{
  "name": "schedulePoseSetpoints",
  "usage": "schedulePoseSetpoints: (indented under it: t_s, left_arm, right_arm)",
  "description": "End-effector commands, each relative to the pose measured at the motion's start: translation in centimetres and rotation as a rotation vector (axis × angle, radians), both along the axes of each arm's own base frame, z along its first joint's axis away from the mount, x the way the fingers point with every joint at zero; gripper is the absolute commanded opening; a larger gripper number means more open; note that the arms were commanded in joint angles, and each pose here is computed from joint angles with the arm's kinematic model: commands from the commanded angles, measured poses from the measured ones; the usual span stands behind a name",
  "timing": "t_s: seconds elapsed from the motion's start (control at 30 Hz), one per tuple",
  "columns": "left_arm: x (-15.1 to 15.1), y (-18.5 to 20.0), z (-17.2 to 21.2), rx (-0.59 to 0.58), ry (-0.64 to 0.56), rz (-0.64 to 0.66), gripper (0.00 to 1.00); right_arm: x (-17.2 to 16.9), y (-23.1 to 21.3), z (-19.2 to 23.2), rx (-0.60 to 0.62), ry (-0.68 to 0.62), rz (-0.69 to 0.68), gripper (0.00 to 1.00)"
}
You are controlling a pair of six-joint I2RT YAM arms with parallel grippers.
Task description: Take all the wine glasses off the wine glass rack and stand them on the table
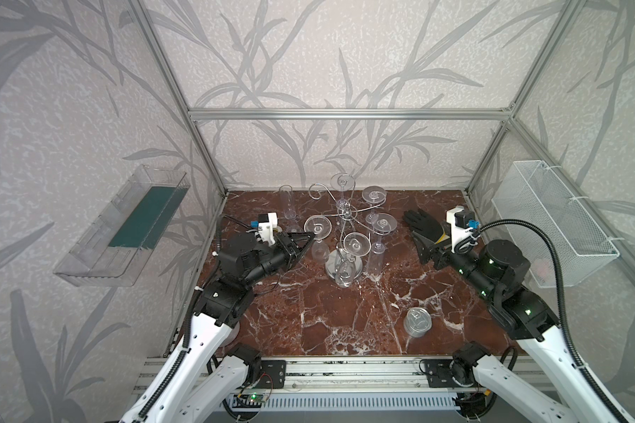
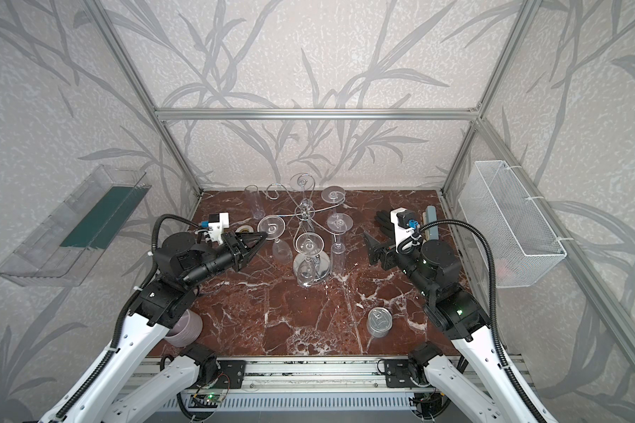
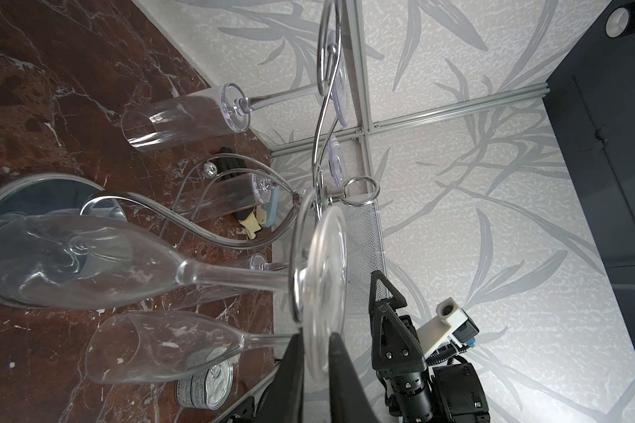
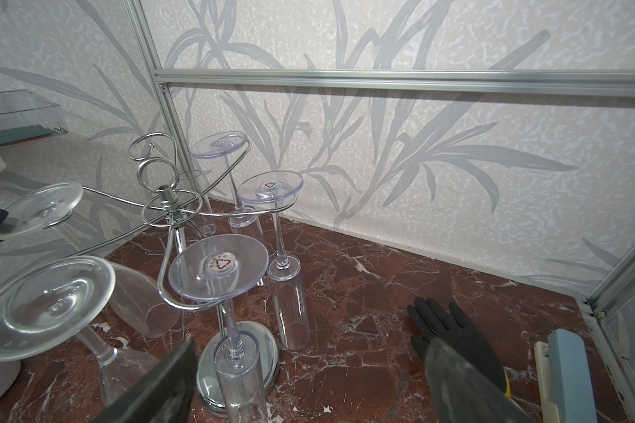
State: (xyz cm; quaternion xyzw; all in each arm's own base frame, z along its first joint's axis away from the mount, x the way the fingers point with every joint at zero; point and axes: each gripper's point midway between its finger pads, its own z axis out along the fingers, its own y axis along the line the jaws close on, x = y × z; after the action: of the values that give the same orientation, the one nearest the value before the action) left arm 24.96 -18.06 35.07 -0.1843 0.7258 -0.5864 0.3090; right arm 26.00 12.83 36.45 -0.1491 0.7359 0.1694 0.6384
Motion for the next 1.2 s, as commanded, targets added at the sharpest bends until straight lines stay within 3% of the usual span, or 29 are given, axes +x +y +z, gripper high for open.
schedulePoseSetpoints:
  t_s: [0.0,0.33,0.47,0.93,1.17]
  left_arm:
    - [-0.4,0.1,0.4,-0.005,-0.016,0.002,0.15]
    - [-0.3,0.1,0.5,-0.008,-0.016,0.003,0.09]
    - [-0.4,0.1,0.8,-0.014,-0.03,0.002,0.0]
    - [-1.1,1.2,3.2,-0.046,-0.097,0.05,0.0]
    - [-1.2,1.7,3.8,0.006,-0.122,0.071,0.0]
  right_arm:
    - [0.1,0.1,0.7,0.018,-0.027,0.003,0.95]
    - [0.1,0.2,0.6,0.023,-0.021,0.005,0.95]
    - [0.0,0.1,1.0,0.022,-0.026,0.006,0.95]
    - [-0.6,-0.4,2.2,0.004,-0.052,0.0,0.95]
    - [-0.7,-0.2,2.2,0.004,-0.049,0.01,0.95]
